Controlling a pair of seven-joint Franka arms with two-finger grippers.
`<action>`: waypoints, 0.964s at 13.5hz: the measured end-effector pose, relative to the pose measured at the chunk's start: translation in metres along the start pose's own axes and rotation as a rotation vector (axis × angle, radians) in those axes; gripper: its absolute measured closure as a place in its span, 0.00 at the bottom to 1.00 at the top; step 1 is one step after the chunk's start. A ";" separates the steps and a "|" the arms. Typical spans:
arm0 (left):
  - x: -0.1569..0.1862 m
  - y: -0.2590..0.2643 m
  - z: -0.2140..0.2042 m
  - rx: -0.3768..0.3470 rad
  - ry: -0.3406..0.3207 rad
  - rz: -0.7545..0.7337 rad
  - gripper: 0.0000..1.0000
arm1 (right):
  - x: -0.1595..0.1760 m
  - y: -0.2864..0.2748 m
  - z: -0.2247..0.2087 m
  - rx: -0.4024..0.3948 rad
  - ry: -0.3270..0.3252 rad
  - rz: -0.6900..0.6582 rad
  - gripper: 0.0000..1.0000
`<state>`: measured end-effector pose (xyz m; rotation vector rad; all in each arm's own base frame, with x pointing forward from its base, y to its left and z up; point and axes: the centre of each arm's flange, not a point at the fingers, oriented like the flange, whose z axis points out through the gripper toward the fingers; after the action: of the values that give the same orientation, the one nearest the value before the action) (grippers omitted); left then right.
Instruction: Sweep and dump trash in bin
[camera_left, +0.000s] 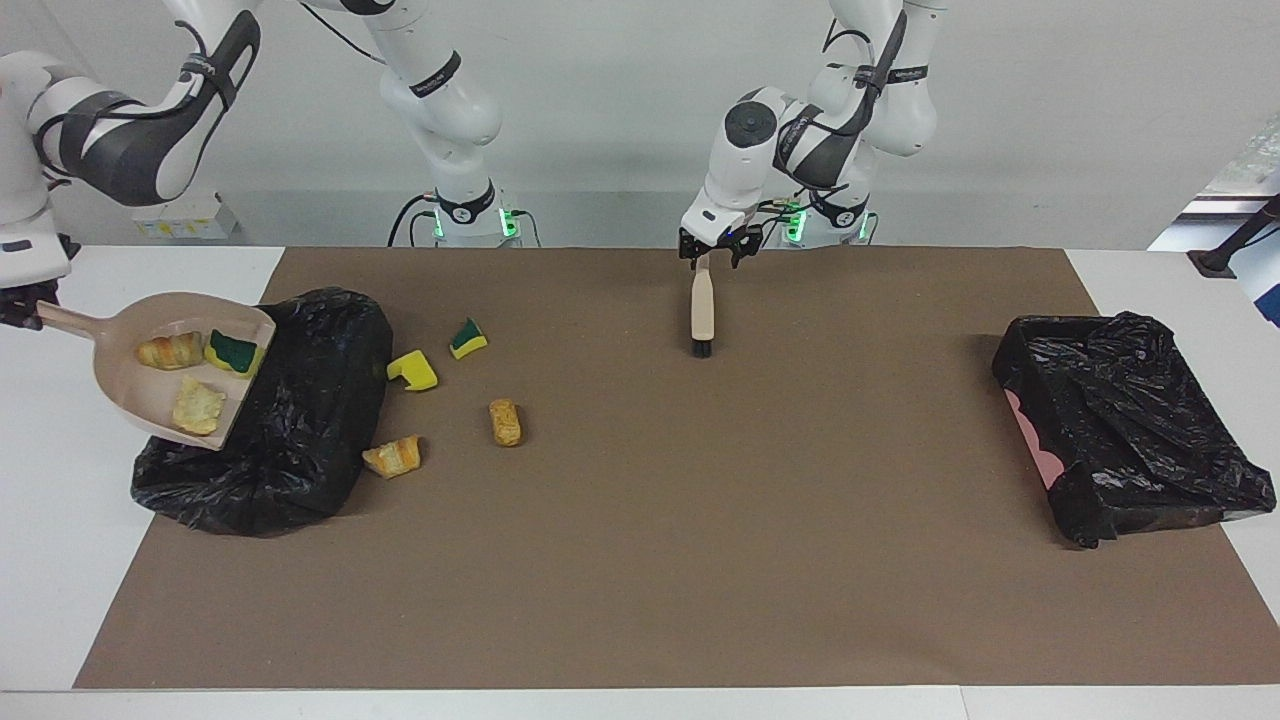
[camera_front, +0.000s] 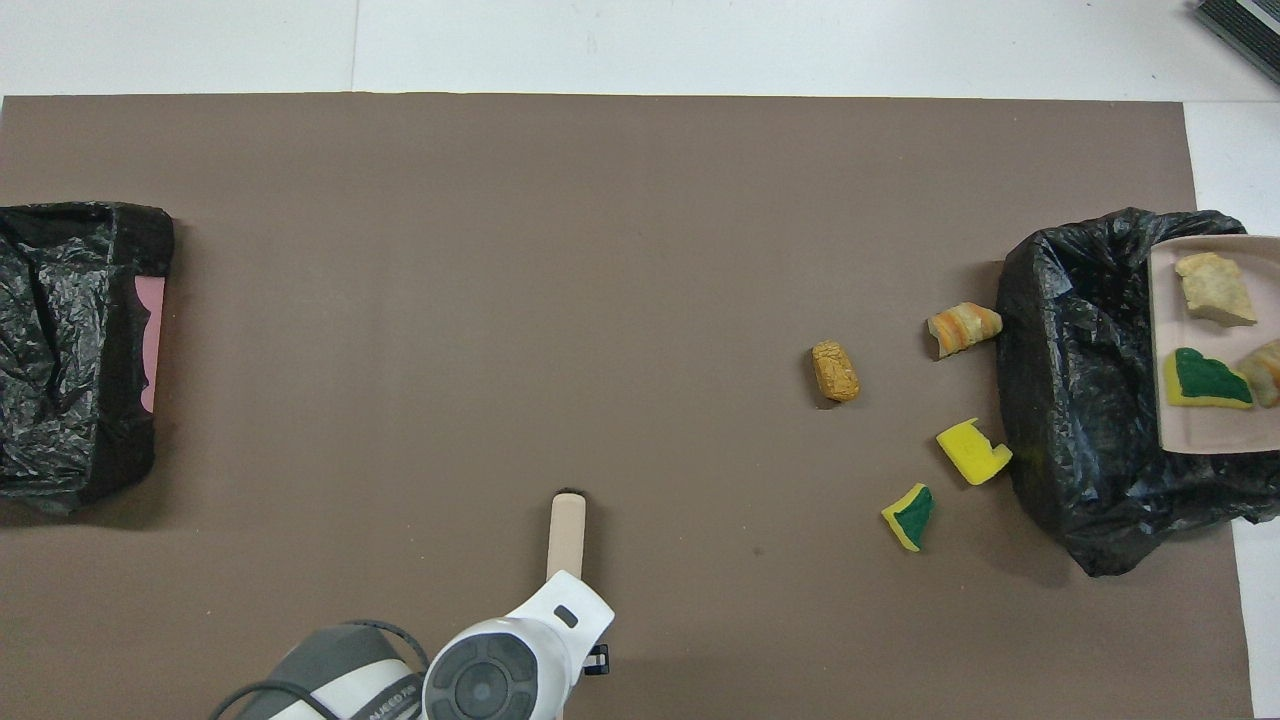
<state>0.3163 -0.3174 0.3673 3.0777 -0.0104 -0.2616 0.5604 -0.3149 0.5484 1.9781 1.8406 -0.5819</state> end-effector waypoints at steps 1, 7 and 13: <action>0.021 -0.003 -0.014 -0.009 0.018 0.021 0.00 | 0.004 0.001 -0.002 0.007 -0.045 0.006 0.68; 0.104 -0.046 -0.140 0.032 0.119 0.121 0.00 | 0.052 -0.001 -0.029 0.005 -0.269 -0.024 0.68; 0.138 -0.145 -0.295 0.009 0.243 0.205 0.00 | 0.026 -0.026 -0.082 -0.011 -0.382 -0.024 0.68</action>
<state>0.5024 -0.1586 0.6263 3.0616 -0.3140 0.1218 0.5395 -0.2475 0.6037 1.6962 1.6272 -0.8848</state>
